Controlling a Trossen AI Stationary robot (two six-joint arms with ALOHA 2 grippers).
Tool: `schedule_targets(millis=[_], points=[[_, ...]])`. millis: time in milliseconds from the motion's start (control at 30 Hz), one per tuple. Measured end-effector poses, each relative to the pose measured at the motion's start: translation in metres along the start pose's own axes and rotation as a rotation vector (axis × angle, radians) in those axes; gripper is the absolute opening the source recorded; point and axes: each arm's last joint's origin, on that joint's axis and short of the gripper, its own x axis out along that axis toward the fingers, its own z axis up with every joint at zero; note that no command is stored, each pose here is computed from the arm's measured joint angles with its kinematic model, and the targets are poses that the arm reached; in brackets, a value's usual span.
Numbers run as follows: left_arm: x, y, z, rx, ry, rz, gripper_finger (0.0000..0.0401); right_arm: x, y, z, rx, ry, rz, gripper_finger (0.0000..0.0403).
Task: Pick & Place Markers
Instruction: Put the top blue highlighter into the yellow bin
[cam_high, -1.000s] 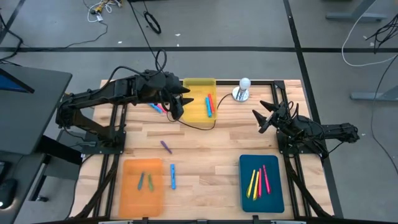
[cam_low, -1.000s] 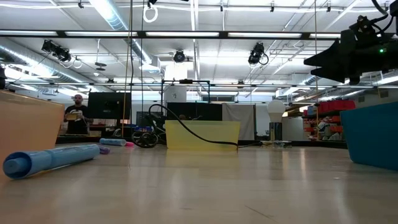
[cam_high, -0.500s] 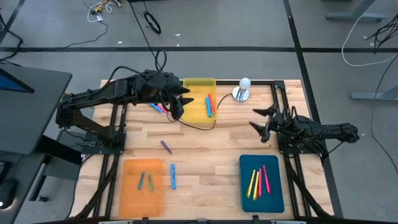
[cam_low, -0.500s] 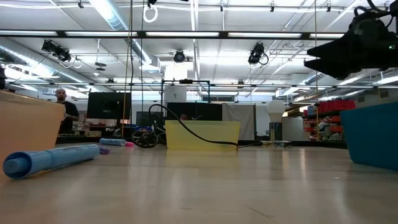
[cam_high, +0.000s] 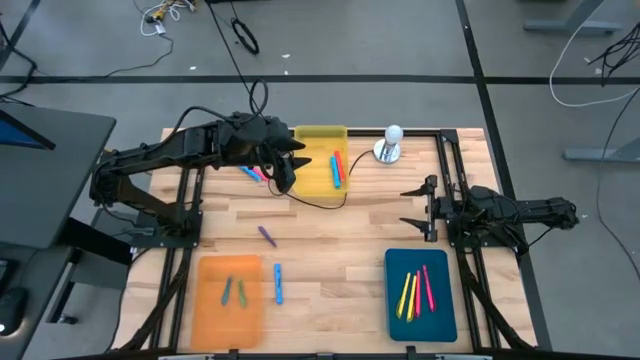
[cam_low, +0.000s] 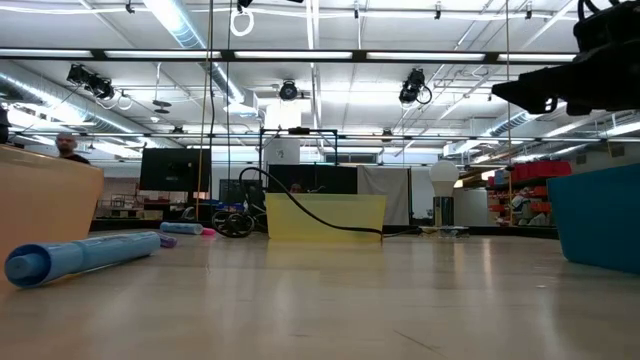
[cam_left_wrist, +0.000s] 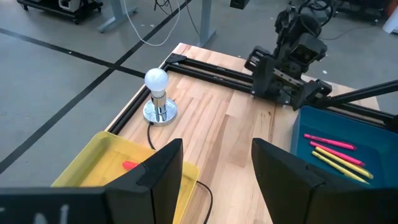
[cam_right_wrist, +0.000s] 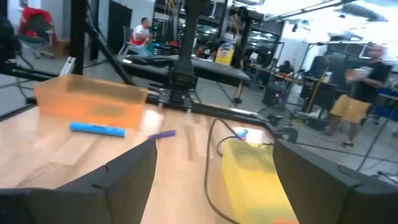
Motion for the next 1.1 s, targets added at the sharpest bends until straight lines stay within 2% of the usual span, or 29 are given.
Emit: schedule_targets(millis=[200, 367, 533, 933, 1100], points=[[0.0, 0.0, -0.002, 0.002, 0.018, -0.017, 0.0197, 0.0, 0.0, 0.0, -0.025, -0.001, -0.004, 0.0323], [0.002, 0.0, -0.01, 0.007, 0.107, -0.031, 0.0197, 0.0, 0.0, 0.0, -0.025, -0.001, -0.004, 0.0323], [0.001, 0.003, -0.021, -0.071, 0.215, 0.016, 0.0197, 0.0, 0.0, 0.0, -0.025, -0.001, -0.004, 0.0323], [-0.014, 0.01, -0.054, -0.224, 0.571, 0.165, 0.0197, 0.0, 0.0, 0.0, -0.025, 0.0, -0.004, 0.0323], [-0.019, 0.015, -0.061, -0.354, 0.647, 0.255, 0.0197, 0.0, 0.0, 0.0, -0.026, 0.0, -0.004, 0.0323]])
